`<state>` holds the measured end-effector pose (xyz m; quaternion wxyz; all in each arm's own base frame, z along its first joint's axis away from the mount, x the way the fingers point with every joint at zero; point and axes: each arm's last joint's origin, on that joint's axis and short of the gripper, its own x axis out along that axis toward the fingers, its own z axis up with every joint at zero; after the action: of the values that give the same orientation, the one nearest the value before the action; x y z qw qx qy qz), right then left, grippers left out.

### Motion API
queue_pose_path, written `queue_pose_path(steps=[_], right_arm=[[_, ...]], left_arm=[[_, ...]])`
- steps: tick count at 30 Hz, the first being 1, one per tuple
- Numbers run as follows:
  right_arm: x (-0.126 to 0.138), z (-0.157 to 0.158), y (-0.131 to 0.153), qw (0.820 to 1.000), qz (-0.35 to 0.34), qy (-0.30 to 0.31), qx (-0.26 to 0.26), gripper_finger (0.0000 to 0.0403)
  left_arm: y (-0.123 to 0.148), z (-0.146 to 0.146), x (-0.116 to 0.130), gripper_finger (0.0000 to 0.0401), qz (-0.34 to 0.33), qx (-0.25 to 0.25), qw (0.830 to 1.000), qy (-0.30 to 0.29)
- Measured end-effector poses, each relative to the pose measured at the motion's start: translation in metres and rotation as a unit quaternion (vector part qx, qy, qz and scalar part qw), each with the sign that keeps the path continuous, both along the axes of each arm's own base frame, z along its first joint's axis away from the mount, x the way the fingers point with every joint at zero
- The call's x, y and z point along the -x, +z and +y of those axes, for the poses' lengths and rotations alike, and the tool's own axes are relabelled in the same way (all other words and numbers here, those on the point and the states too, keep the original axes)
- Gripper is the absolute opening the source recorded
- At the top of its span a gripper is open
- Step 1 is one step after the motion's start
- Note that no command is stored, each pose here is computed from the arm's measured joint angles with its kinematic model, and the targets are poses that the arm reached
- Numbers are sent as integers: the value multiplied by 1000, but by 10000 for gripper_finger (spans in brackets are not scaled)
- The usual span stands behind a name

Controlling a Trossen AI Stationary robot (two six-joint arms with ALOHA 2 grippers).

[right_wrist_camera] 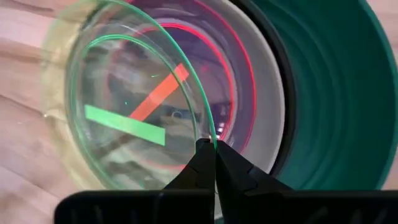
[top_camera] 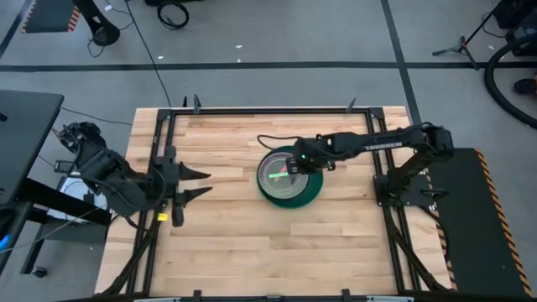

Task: Stack plastic plates
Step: Stack the green transparent plate on top of the pink transparent plate, then return to Home Position

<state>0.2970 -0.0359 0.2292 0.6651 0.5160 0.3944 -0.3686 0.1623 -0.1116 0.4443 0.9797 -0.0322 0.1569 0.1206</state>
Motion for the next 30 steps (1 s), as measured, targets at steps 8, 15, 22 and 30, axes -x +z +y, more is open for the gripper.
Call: queue_pose_path(steps=[8,15,22,30], right_arm=[[-5,-26,-16,999,16,3,-29,8],[-3,-28,-15,999,18,2,-28,59],[9,-26,9,999,-15,29,5,155],[37,-14,58,981,-99,149,73,214]], left_arm=[[-8,-6,-7,150,17,2,1000,7],[-8,-6,-7,151,16,-3,1000,10],[-6,-3,-6,150,0,-9,999,45],[-4,5,-5,136,0,12,999,49]])
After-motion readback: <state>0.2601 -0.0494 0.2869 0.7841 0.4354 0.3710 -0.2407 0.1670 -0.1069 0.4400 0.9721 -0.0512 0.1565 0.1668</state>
